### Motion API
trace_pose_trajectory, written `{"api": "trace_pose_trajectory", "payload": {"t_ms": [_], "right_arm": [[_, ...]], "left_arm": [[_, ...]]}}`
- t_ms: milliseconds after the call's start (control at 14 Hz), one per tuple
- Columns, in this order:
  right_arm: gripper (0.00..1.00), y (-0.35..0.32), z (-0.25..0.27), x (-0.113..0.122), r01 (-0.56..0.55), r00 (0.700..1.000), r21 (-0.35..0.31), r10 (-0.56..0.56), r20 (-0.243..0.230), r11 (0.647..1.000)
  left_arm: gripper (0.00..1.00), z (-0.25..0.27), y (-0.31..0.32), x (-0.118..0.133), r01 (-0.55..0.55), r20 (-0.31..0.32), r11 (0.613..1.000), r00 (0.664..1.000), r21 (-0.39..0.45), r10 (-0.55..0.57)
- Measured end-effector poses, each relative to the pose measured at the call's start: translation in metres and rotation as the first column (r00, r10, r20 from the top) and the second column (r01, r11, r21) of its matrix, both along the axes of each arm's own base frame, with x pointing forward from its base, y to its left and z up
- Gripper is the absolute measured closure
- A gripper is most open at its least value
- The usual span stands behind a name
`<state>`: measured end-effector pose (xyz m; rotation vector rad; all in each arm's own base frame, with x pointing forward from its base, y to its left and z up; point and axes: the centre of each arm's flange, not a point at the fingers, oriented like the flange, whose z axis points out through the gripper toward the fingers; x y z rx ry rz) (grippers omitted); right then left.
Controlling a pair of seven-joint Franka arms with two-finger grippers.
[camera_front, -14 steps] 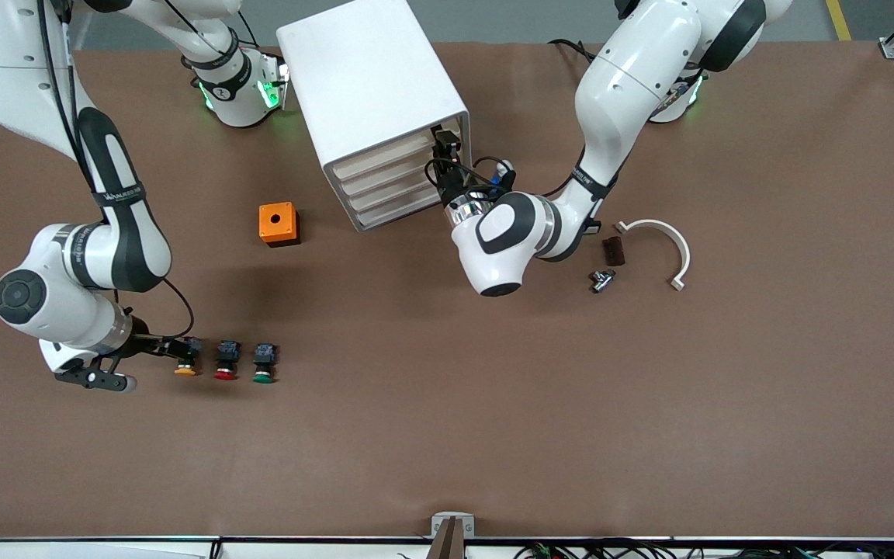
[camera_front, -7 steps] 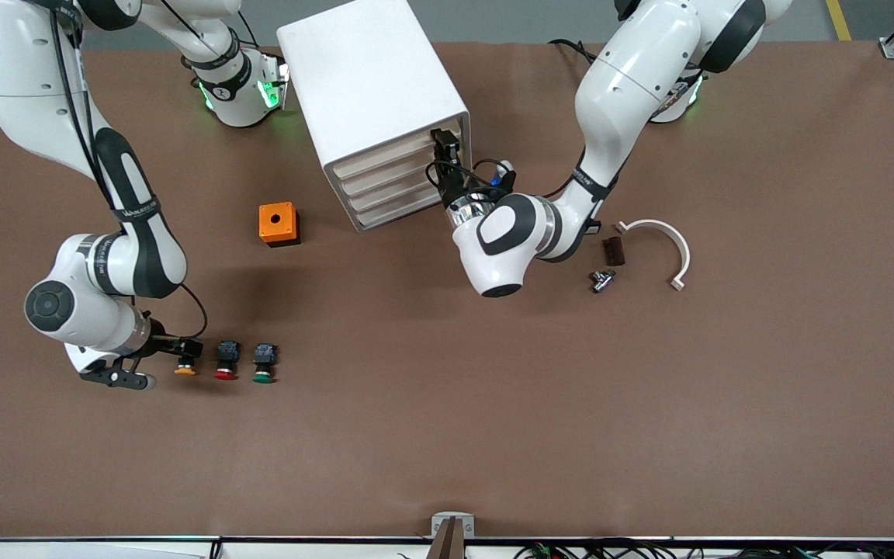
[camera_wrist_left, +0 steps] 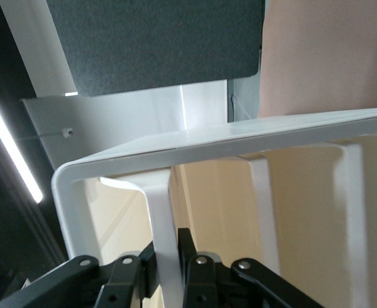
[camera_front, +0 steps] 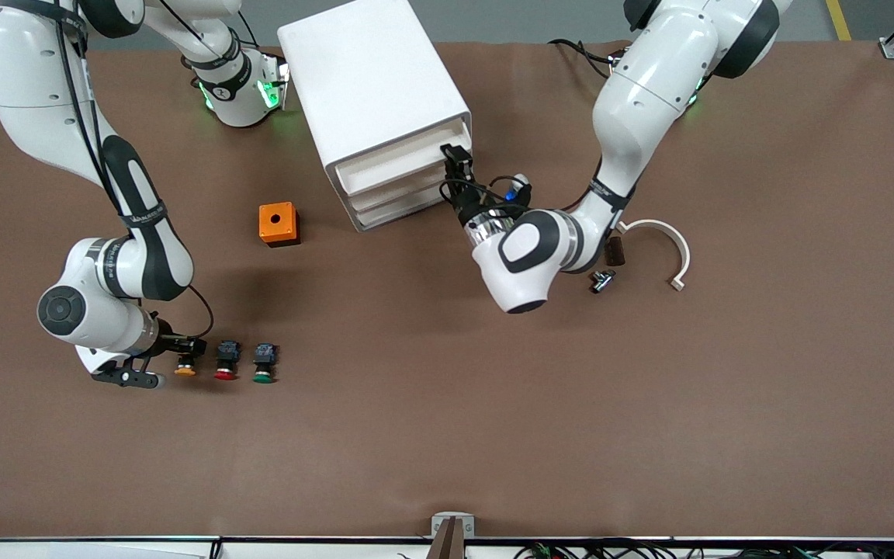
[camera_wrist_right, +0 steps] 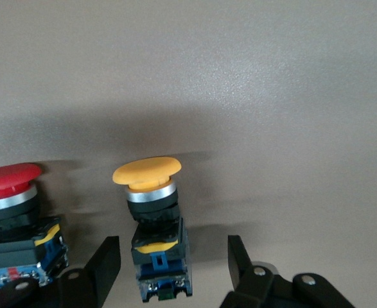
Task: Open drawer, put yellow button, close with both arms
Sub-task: 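Pull the drawer open with the left gripper while the right gripper grasps the yellow button, then carry the yellow button over the open drawer with the right gripper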
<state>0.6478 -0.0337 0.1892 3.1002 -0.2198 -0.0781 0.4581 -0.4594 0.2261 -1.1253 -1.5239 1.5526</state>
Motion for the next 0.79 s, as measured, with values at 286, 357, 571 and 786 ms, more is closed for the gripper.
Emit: {"api": "trace_pose_trajectory", "payload": {"t_ms": [286,357,571,786], "right_arm": [[0.67,0.0,0.0,0.0,-0.004,1.0,0.0,0.004,-0.002,1.0],[0.67,0.0,0.0,0.0,-0.005,1.0,0.0,0.005,-0.007,1.0],[0.67,0.002,0.02,0.003,-0.003,0.999,0.003,0.003,-0.036,1.0],[0.67,0.041,0.093,-0.001,0.081,0.993,0.038,-0.078,-0.084,0.996]], "left_arm": [[0.89,-0.004,0.031,0.03,-0.076,-0.015,0.997,0.997,-0.005,0.075],[0.89,-0.004,0.035,0.033,-0.085,-0.017,0.996,0.996,-0.006,0.084],[0.88,-0.004,0.044,0.042,-0.109,-0.015,0.994,0.994,-0.007,0.109],[0.86,-0.005,0.058,0.054,-0.139,-0.01,0.99,0.99,-0.014,0.138]]}}
